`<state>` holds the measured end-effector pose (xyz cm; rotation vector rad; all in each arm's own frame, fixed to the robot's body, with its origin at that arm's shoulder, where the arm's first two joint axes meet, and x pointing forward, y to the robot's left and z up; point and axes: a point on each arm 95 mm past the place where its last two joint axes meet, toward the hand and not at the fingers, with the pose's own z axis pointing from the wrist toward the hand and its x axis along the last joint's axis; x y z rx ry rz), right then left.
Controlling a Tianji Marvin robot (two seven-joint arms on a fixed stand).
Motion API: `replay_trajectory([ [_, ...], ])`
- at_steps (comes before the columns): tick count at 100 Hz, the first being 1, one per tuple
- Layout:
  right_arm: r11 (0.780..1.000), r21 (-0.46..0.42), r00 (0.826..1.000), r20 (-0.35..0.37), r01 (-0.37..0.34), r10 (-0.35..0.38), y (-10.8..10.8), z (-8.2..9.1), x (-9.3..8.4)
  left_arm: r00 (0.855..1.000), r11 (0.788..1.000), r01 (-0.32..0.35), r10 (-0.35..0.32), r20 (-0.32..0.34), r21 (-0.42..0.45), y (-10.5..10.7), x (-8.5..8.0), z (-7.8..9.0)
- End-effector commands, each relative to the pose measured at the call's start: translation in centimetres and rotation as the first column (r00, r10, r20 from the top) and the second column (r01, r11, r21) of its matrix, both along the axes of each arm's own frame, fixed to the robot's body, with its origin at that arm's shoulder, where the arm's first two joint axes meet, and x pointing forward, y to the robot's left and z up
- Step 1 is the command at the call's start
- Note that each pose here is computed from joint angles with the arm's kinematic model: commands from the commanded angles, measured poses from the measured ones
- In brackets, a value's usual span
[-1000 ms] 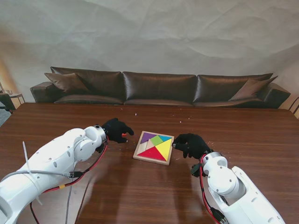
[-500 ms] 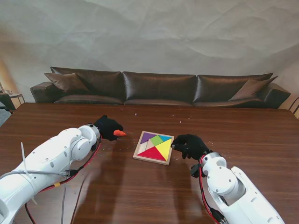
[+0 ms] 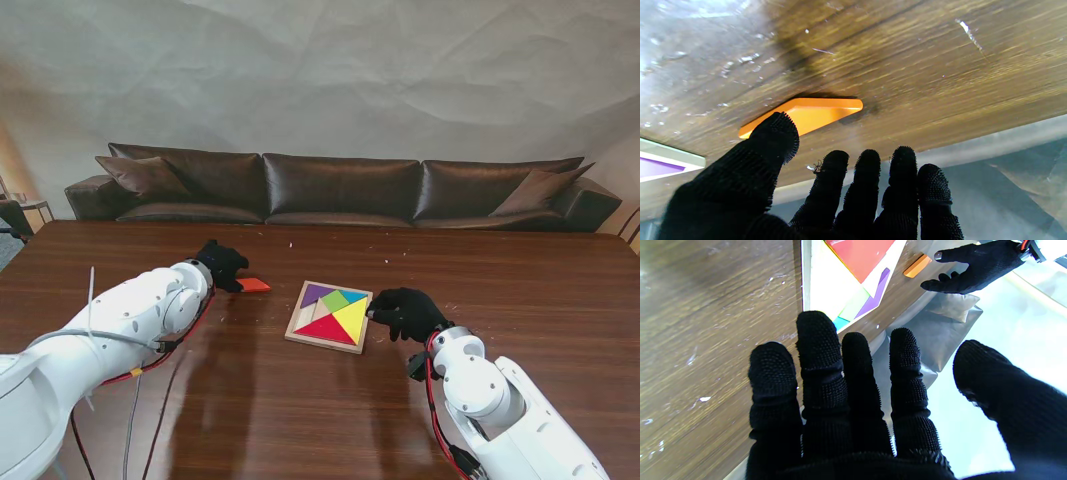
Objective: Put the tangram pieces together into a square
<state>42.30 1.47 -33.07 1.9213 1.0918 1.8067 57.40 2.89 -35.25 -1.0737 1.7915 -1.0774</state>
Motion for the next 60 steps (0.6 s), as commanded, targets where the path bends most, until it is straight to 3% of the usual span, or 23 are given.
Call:
replay_trajectory([
  [1,1.000,0.002,1.000,-0.019,-0.011,0.011,0.2,-0.3,-0.2,1.000,0.999,0.000,0.000,-0.017,-0.035,-1.4,0.4,0.2],
  [60,1.000,0.017,1.000,-0.023,-0.002,0.002,0.0,-0.2,-0.1,0.997,0.998,-0.038,0.035,-0.066,-0.044,-1.3,0.7,-1.8],
])
